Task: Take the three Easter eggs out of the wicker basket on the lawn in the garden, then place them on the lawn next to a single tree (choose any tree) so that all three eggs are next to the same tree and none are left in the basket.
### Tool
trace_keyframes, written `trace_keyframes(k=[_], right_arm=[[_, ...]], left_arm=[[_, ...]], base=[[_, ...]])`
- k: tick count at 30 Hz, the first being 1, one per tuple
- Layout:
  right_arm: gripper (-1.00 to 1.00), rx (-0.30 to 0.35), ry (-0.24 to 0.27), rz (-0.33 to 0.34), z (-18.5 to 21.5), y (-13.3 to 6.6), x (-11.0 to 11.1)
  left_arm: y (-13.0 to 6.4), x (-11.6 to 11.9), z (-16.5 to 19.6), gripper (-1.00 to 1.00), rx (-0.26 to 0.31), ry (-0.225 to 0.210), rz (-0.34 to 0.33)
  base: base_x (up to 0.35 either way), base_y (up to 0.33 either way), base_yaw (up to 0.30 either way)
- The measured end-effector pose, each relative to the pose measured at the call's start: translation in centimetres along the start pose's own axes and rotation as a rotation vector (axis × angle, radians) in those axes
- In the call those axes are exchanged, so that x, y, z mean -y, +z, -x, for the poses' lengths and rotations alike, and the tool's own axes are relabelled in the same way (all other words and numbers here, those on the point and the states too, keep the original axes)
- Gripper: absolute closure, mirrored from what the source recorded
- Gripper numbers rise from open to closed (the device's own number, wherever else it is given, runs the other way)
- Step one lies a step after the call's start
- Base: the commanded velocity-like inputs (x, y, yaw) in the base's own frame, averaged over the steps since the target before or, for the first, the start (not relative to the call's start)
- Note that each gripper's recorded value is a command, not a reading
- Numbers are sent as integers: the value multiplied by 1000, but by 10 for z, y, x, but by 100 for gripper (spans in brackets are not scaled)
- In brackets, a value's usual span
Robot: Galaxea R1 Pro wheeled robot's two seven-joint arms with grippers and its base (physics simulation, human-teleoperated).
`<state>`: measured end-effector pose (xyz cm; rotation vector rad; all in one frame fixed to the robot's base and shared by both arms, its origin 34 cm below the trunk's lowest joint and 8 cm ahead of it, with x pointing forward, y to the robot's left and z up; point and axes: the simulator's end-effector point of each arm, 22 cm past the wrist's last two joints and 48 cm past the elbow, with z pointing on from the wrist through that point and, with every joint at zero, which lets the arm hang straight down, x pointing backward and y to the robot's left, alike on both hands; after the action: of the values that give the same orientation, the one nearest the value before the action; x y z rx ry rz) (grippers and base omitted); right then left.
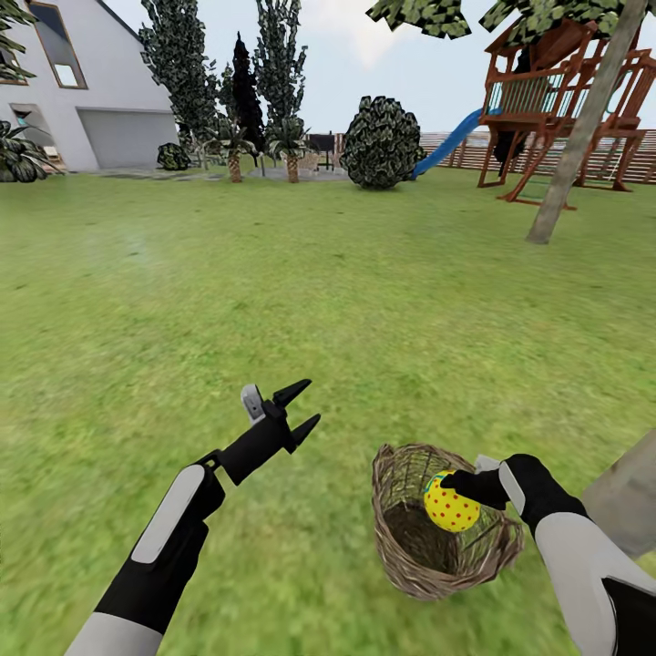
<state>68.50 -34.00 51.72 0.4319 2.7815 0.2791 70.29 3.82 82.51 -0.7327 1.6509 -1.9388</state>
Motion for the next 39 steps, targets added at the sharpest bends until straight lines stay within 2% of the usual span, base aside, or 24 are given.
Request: trace_keyframes(k=[11,14,20,29,39], right_arm=[[100,1,-1,0,0,0,0],[100,1,0,0,0,0,0],[100,1,0,0,0,-1,0],[100,4,0,1,2,-2,-1],[100,4,-1,2,1,-2,-1]], left_arm=[[0,0,-1,-100,-1,0,0],[0,1,-1,-100,0,0,-5],[-1,12,-1,-100,0,1,-55],[-1,14,-2,-100,-1,2,-63],[-1,12,-1,-100,0,-3,-60]], base=[[135,268,-3],[18,44,-214],[1,3,-275],[4,9,-266],[125,279,-15]])
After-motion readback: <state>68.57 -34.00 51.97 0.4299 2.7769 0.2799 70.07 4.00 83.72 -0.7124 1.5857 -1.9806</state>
